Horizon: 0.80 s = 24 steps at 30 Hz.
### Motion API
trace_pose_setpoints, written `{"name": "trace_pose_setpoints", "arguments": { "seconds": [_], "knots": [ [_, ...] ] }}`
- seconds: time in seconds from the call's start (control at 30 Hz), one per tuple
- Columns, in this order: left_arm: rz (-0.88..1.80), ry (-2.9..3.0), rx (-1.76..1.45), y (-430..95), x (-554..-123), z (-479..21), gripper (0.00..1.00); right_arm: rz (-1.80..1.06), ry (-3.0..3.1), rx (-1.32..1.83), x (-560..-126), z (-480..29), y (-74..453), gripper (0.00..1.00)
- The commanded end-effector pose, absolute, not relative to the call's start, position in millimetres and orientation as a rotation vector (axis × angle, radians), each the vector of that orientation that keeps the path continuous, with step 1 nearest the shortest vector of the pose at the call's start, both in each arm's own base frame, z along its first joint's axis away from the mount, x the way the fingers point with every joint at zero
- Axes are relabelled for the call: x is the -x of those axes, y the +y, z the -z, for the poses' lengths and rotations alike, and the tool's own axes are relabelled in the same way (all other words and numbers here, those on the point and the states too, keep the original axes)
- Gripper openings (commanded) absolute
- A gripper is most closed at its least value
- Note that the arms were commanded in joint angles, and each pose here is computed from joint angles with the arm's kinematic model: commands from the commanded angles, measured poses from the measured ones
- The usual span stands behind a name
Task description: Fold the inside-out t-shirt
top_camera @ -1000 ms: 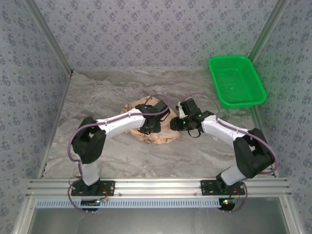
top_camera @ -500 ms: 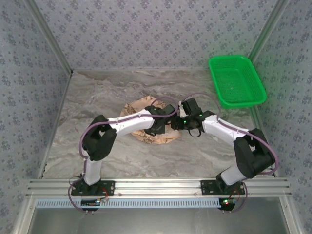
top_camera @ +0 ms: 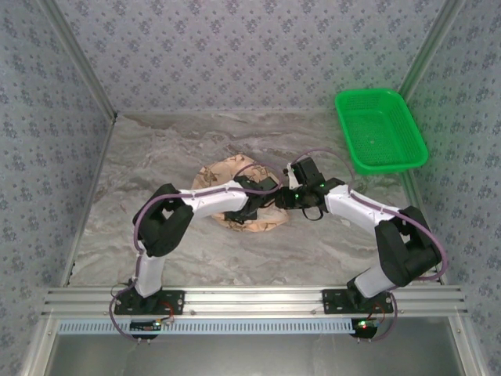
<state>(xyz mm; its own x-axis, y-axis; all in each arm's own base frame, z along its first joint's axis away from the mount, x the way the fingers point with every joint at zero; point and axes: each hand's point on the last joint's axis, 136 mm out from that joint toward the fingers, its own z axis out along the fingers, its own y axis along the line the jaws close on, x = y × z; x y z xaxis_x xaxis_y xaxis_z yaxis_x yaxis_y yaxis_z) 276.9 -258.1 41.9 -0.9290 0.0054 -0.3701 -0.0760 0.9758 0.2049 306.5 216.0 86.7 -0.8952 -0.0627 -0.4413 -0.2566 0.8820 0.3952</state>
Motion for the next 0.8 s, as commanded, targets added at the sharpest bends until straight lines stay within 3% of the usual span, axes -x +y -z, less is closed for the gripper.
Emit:
{"name": "trace_pose_setpoints", "arguments": {
  "seconds": [0.0, 0.2, 0.5, 0.77],
  "knots": [
    [-0.247, 2.724, 0.044, -257.6, -278.3, -67.9, 0.02, -0.643, 2.638, 0.236, -305.0, -86.8, 215.8, 0.24],
    [-0.018, 2.745, -0.054, -271.7, -267.1, -119.9, 0.00, -0.530, 2.607, 0.222, -315.2, -103.5, 203.2, 0.00],
    [0.392, 2.684, -0.198, -279.0, -271.4, -215.8, 0.00, -0.382, 2.338, 0.091, -350.1, -184.8, 180.0, 0.00],
    [0.481, 2.219, -0.281, -250.7, -349.4, -369.2, 0.00, -0.307, 1.993, 0.070, -410.3, -342.2, 170.8, 0.00]
  ]
}}
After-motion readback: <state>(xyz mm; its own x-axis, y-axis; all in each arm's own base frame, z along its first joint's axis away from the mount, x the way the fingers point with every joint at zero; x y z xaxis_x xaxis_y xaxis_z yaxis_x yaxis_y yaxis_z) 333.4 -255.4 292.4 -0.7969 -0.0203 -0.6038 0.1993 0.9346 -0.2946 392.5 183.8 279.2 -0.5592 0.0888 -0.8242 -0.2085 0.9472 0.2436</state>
